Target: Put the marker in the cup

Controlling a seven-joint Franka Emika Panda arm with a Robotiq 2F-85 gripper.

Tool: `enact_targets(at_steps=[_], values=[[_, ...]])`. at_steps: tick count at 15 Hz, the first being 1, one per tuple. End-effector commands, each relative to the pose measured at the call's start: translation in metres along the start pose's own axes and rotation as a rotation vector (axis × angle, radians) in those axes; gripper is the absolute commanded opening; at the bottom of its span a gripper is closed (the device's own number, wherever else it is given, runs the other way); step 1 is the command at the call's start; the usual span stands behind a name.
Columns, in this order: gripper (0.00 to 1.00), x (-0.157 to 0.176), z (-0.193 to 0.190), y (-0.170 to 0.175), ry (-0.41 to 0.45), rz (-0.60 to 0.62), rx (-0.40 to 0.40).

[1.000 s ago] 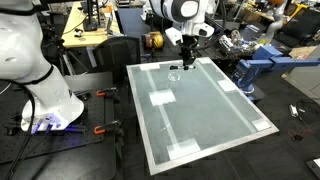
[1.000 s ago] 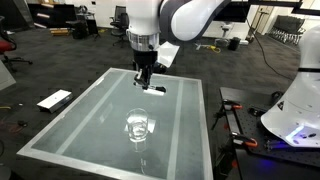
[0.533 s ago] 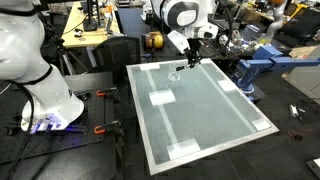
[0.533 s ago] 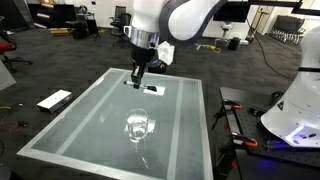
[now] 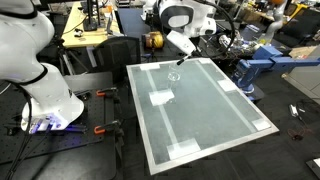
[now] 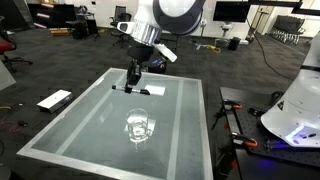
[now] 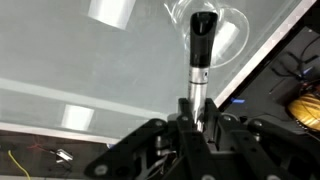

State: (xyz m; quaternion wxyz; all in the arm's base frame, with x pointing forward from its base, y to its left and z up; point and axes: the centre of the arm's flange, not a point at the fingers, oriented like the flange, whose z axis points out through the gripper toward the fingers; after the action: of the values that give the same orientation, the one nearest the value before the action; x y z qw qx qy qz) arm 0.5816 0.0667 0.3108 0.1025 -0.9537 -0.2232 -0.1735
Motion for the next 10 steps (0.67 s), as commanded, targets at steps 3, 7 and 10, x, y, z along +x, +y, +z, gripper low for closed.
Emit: enact_targets(at_steps=[3, 7, 10], values=[[0.05, -0.013, -0.019, 0.012, 0.140, -0.216, 0.133], [0.05, -0.019, -0.017, 0.023, 0.238, -0.318, 0.206], [0.05, -0.028, -0.010, 0.032, 0.302, -0.389, 0.272]])
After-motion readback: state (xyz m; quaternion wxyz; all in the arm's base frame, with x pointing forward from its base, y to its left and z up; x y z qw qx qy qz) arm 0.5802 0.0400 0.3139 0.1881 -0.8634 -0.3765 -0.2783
